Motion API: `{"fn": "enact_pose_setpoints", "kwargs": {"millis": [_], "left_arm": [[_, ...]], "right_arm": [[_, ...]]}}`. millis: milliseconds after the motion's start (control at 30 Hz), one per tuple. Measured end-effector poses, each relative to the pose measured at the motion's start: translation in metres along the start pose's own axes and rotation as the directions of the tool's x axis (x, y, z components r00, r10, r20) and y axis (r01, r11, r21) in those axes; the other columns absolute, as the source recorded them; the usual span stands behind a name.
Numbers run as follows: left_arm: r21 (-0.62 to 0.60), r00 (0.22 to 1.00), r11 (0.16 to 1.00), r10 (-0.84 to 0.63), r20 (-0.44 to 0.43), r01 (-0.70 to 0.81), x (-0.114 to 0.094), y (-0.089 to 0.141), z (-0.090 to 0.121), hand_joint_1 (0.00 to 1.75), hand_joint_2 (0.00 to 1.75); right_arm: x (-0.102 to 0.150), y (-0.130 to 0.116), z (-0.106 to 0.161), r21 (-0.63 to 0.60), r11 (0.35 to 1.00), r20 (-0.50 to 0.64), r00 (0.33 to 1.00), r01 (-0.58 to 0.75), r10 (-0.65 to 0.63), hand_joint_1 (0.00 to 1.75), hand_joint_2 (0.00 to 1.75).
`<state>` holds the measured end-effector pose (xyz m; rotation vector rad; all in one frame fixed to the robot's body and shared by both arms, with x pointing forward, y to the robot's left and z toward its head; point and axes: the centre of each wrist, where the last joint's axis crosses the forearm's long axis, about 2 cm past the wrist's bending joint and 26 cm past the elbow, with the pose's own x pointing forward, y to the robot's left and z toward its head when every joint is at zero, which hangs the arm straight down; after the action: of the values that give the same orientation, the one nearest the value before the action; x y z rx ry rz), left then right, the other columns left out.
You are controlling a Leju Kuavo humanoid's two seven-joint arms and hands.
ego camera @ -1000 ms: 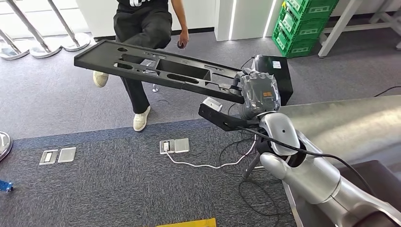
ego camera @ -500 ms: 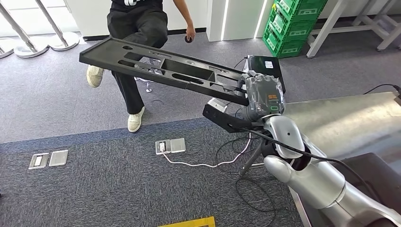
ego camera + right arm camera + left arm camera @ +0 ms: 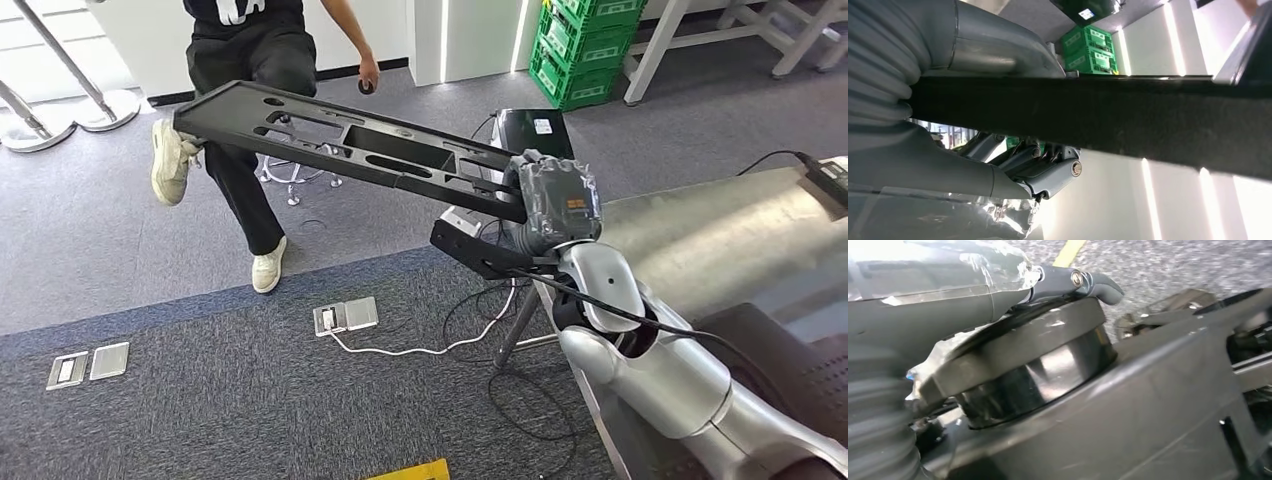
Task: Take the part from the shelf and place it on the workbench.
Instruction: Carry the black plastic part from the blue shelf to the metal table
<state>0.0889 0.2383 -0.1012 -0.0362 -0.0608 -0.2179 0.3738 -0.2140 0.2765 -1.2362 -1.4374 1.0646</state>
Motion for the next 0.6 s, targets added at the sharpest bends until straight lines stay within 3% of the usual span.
{"fn": "enact_pose_setpoints", "kwargs": {"millis": [167,267,433,600], "left_arm": [[-0.019,1.0,1.0,-0.012,0.012,0.012,-0.031,0.083,0.0,0.0,1.75],[0.035,1.0,0.999,-0.015,-0.001,0.015,-0.042,0.114,0.004,0.0,1.75],[0.084,1.0,0.996,0.002,0.005,-0.003,-0.045,0.128,0.007,0.0,1.75],[0.153,0.974,0.968,0.176,0.144,-0.197,-0.041,0.135,0.009,0.0,1.75]], "right_arm": [[0.0,0.002,0.002,0.021,0.999,0.0,1.0,-0.027,0.027,1.75,1.75],[-0.003,0.003,0.004,0.027,0.999,-0.008,0.999,-0.042,0.042,1.75,1.75],[-0.007,0.004,0.006,0.025,0.998,-0.017,0.998,-0.057,0.058,1.75,1.75],[-0.014,0.006,0.012,0.039,0.997,-0.039,0.997,-0.07,0.071,1.75,1.75]]}}
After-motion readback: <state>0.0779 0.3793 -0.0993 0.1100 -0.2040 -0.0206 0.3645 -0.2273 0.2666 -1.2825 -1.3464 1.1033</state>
